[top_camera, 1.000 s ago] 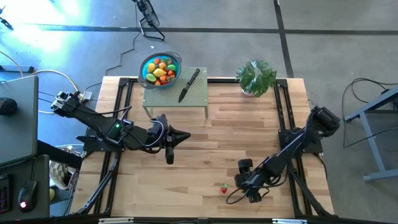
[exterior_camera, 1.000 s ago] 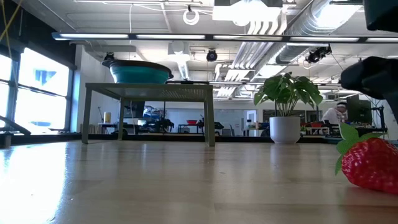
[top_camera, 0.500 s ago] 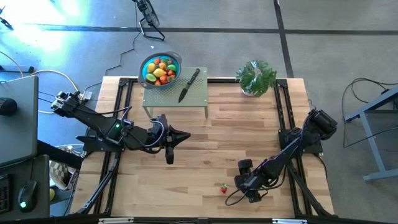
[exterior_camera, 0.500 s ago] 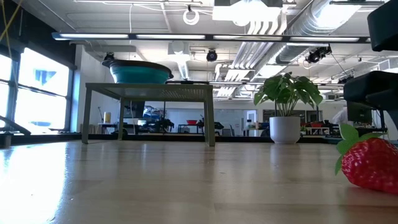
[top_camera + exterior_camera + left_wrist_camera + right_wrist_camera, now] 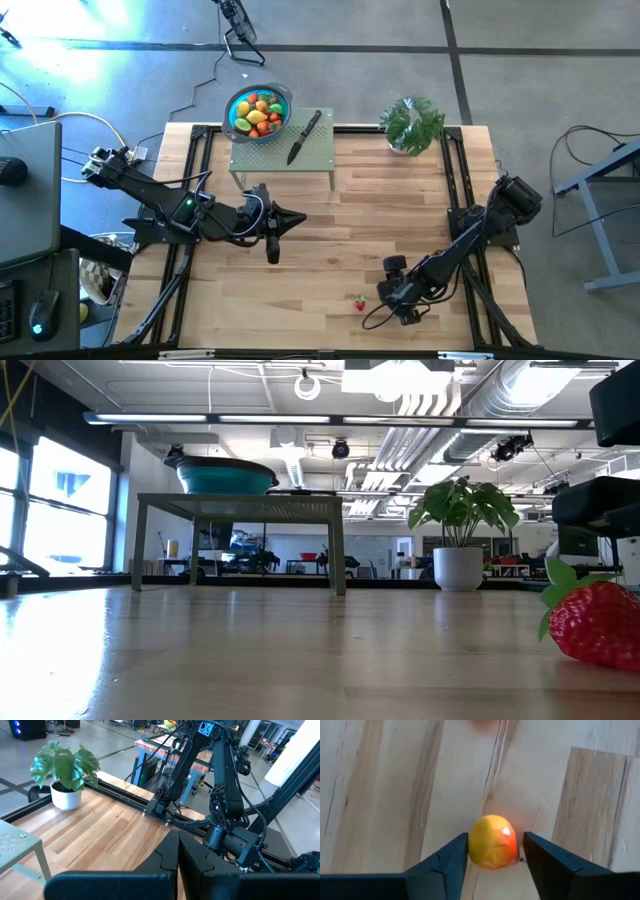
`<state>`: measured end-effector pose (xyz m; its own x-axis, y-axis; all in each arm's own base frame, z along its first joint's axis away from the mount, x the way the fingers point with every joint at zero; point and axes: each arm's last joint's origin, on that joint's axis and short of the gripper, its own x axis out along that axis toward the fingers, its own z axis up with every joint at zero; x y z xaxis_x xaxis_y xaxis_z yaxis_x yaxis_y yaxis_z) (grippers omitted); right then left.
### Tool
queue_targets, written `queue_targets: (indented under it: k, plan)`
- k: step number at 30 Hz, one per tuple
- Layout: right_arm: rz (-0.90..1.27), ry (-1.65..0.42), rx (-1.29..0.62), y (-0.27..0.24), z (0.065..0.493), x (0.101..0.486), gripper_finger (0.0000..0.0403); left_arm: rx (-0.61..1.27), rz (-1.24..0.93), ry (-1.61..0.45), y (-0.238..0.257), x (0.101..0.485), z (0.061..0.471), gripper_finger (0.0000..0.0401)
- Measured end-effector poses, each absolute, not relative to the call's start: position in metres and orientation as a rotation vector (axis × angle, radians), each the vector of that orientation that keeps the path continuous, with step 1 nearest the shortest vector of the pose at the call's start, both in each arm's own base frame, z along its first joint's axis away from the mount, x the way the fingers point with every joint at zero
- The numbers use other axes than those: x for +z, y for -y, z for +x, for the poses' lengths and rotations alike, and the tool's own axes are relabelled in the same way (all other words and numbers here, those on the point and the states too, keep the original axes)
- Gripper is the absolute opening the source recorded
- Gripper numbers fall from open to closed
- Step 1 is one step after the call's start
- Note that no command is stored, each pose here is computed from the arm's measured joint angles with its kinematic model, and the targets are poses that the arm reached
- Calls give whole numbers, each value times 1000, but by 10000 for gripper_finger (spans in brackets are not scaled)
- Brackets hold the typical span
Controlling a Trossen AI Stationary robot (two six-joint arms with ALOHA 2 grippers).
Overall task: Pick & Place Fruit
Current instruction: Put the orange pear into the strainer bowl on the shelf
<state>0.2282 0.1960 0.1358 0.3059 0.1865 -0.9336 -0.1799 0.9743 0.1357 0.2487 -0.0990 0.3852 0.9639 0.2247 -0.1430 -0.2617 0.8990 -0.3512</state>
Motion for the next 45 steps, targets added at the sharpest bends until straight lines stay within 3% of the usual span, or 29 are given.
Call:
queue_targets:
  k: [11,21,31,45]
  plan:
    - [45,-1226,293,-196,226,148,113,252,-377,-100,99,385,249,0]
    - [85,-1114,307,-187,219,185,115,252,-378,-98,99,385,249,0]
    - [89,-1020,155,-149,218,217,114,250,-347,-99,99,386,249,0]
    - [229,-713,-9,-104,221,267,111,246,-336,-91,99,387,249,0]
